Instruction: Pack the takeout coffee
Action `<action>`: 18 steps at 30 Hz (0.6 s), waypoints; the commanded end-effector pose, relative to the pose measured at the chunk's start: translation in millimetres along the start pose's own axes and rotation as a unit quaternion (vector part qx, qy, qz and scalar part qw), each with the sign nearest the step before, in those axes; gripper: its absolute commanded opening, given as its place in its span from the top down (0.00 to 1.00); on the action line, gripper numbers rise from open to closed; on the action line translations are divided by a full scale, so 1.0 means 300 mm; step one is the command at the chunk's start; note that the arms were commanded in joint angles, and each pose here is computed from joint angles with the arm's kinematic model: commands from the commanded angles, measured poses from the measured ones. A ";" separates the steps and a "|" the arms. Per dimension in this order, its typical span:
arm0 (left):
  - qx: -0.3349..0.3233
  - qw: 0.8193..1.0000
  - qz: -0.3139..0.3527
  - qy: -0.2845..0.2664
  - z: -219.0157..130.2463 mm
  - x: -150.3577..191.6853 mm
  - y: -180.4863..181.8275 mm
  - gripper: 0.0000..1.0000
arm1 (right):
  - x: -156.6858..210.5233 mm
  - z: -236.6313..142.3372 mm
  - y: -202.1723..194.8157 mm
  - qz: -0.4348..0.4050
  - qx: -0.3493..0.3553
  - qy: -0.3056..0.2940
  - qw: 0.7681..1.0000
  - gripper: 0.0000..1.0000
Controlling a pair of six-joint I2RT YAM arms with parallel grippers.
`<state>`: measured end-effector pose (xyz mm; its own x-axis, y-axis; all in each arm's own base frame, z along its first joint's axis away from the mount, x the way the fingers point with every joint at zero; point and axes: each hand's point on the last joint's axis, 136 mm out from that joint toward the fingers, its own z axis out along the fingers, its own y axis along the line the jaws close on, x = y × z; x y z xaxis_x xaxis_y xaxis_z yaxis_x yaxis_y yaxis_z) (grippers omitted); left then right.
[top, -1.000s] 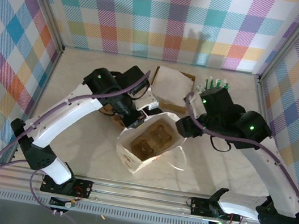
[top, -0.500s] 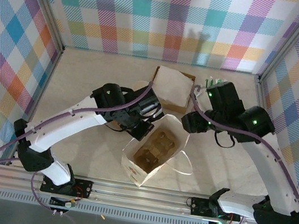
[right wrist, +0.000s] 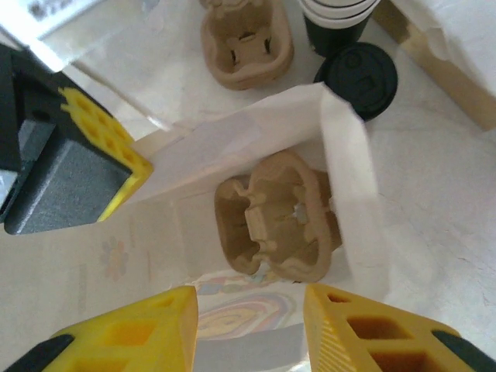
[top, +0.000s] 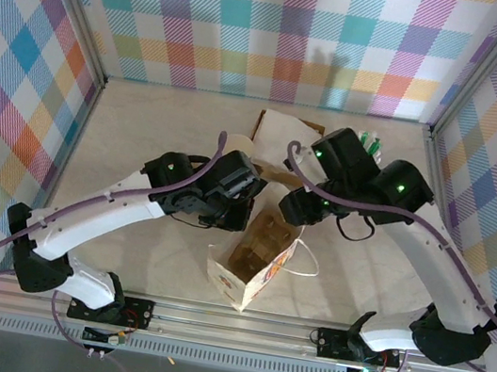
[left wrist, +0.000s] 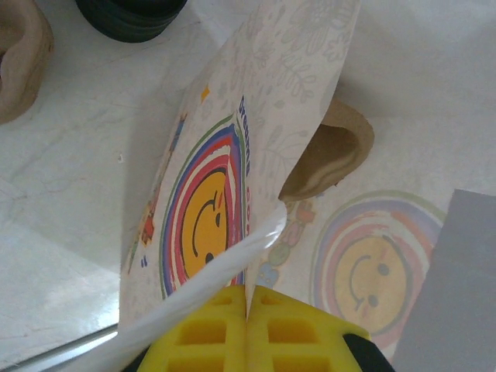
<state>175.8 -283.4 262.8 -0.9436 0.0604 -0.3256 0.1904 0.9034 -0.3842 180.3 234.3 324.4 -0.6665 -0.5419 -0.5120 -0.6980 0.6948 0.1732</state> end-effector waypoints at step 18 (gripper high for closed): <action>0.075 0.987 -0.139 -0.038 -0.033 0.032 0.095 1.00 | -0.026 0.212 0.000 -0.033 0.008 0.044 0.998 0.65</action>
<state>166.8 -255.2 249.4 -0.9544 -0.1480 -0.2591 0.0114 0.8495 -0.5274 196.1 259.3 275.9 -0.6722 -0.6115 -0.4174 -0.7128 0.6870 0.1415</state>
